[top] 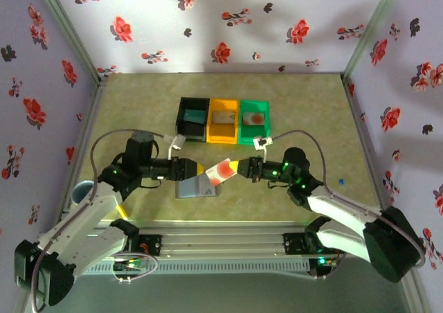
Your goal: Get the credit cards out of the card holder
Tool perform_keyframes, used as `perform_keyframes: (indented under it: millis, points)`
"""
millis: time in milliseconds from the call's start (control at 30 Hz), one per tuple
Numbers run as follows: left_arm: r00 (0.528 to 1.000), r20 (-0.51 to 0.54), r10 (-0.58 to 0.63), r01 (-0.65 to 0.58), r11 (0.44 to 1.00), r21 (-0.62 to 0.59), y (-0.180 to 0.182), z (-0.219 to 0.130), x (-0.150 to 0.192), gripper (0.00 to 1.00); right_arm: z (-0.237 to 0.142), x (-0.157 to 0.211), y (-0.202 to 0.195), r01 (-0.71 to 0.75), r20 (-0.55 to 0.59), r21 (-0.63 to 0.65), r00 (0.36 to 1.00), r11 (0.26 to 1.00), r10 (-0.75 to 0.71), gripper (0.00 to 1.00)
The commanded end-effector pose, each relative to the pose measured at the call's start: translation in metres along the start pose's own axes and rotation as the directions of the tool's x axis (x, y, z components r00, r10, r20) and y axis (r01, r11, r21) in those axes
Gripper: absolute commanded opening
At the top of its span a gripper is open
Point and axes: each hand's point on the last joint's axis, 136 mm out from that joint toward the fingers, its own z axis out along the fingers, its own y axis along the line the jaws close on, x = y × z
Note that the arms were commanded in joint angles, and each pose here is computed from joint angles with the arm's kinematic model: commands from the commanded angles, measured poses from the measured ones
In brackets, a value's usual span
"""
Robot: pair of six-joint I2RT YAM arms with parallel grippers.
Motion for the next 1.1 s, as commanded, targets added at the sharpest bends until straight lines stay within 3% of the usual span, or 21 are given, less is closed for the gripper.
perform_keyframes:
  millis: [0, 167, 467, 900, 1067]
  points:
    - [0.996, 0.093, -0.019, 0.009, 0.994, 0.113, -0.013, 0.000, -0.015, 0.50, -0.013, -0.020, -0.001, -0.019, 0.128, 0.045, 0.992, 0.999, 0.013, 0.00]
    - [0.988, 0.149, -0.029, -0.004, 0.977, 0.214, -0.022, 0.003, -0.021, 0.51, -0.024, -0.035, 0.010, -0.019, 0.213, 0.054, 0.977, 0.998, 0.007, 0.00]
    - [0.983, 0.186, 0.003, -0.066, 0.941, 0.332, -0.049, 0.018, -0.029, 0.54, -0.024, -0.046, 0.017, -0.087, 0.254, 0.004, 0.964, 0.996, 0.083, 0.00]
    - [0.986, 0.166, -0.002, -0.057, 0.935, 0.350, -0.047, 0.038, -0.030, 0.52, -0.025, -0.046, 0.017, -0.101, 0.267, -0.005, 0.959, 0.995, 0.099, 0.00]
    - [0.983, 0.186, 0.006, -0.075, 0.929, 0.363, -0.053, 0.037, -0.036, 0.46, -0.021, -0.043, 0.017, -0.111, 0.253, -0.014, 0.961, 0.994, 0.111, 0.00]
